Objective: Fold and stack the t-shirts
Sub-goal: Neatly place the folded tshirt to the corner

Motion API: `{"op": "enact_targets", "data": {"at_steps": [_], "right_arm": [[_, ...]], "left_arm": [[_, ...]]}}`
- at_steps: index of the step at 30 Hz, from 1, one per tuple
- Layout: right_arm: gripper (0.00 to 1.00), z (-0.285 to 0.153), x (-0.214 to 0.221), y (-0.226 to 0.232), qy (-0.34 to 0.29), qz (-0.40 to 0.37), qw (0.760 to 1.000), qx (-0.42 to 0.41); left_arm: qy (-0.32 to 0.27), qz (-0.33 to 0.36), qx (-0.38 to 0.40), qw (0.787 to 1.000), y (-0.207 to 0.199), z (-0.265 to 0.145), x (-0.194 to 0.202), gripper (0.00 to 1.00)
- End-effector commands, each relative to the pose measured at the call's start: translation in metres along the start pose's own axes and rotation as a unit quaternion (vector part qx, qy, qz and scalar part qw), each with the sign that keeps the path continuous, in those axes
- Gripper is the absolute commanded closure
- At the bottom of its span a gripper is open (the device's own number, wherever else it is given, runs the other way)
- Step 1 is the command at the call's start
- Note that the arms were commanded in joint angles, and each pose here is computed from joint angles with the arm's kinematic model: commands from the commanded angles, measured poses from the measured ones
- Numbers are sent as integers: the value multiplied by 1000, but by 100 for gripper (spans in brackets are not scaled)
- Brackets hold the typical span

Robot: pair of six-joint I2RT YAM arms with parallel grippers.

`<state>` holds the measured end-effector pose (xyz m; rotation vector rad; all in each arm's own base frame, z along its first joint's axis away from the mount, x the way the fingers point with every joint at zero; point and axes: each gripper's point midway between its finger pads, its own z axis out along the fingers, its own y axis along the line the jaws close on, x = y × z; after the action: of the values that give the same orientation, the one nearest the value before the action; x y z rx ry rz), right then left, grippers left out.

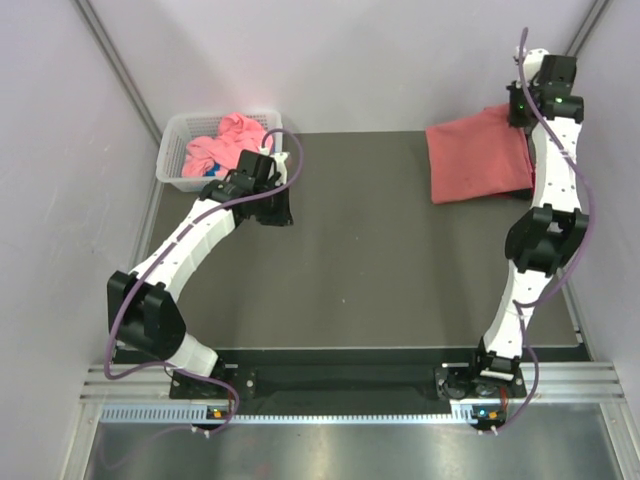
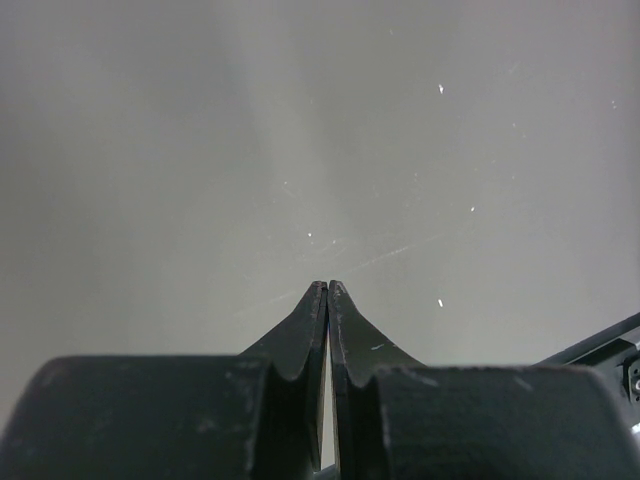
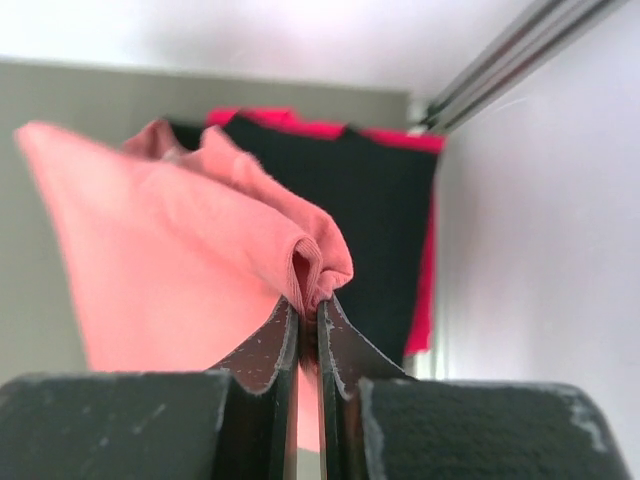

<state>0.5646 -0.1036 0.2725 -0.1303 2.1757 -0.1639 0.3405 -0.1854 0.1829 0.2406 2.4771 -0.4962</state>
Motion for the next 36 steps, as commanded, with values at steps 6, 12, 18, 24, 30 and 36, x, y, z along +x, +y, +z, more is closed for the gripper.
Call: {"op": "enact_targets", "data": {"at_steps": [6, 12, 18, 24, 30, 36], "right_arm": [[100, 60, -23, -76, -118, 63, 990, 34], [100, 119, 6, -93, -123, 83, 987, 61], [97, 135, 16, -120, -148, 138, 976, 84], [100, 134, 16, -126, -155, 139, 973, 95], [52, 130, 10, -116, -163, 142, 974, 69], [41, 100, -8, -87, -161, 134, 977, 49]], "left_arm": [[-30, 5, 18, 999, -5, -5, -13, 94], [-23, 2, 13, 1000, -3, 1, -10, 94], [-19, 0, 12, 1000, -1, 5, -8, 94], [-17, -1, 11, 1000, 0, 6, -8, 94], [-18, -4, 16, 1000, 0, 6, -8, 94], [-24, -7, 22, 999, -1, 4, -11, 94]]}}
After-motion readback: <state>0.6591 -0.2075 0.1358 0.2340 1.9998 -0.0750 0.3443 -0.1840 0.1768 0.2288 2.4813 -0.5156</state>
